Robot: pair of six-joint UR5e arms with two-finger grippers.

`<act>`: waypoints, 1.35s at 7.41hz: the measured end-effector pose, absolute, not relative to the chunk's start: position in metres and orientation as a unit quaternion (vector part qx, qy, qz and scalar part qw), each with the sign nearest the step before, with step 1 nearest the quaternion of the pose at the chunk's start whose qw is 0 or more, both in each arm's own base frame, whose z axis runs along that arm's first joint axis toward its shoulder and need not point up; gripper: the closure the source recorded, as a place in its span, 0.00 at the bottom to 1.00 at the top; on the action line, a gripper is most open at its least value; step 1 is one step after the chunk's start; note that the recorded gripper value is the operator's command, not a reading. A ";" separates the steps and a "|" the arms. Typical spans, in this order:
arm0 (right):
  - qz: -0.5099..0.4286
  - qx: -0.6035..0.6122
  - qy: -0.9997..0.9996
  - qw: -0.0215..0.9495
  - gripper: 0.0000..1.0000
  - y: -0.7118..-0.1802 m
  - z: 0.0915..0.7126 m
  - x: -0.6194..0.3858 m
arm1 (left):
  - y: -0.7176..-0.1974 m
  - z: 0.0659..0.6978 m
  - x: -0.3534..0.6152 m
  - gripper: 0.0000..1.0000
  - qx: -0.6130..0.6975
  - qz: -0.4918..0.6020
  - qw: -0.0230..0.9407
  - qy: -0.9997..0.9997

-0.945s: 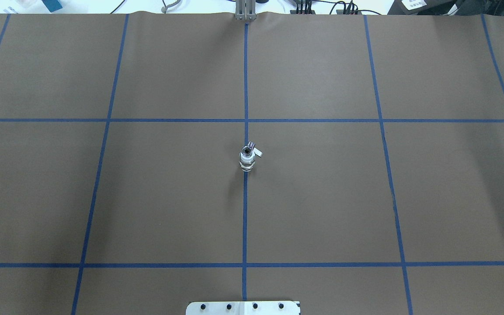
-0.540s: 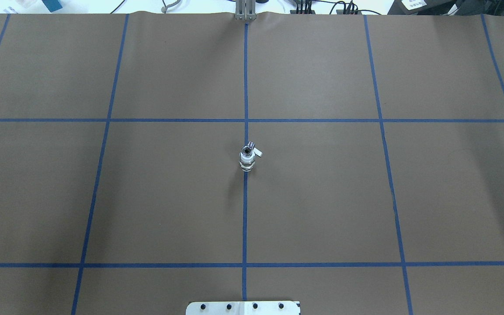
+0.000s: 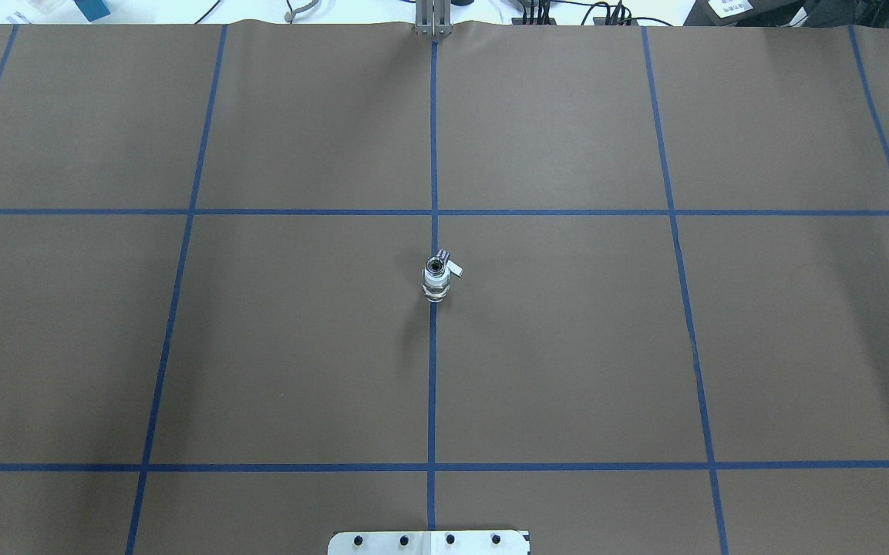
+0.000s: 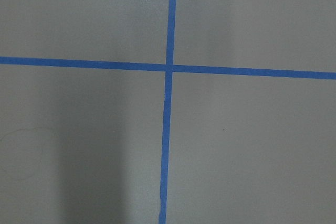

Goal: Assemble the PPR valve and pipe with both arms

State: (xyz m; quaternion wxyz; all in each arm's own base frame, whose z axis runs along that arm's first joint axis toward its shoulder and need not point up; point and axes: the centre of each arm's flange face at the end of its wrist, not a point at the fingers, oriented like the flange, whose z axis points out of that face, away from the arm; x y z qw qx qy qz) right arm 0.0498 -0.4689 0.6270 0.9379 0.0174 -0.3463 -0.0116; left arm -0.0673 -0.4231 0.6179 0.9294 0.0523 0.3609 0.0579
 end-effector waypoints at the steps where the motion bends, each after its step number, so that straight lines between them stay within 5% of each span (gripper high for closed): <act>1: -0.011 0.017 -0.346 0.938 0.00 -0.469 0.627 0.050 | -0.423 0.618 -0.067 0.00 0.053 0.058 0.929 0.361; 10: -0.008 0.010 -0.346 0.938 0.00 -0.468 0.634 0.049 | -0.425 0.617 -0.067 0.00 0.055 0.059 0.929 0.360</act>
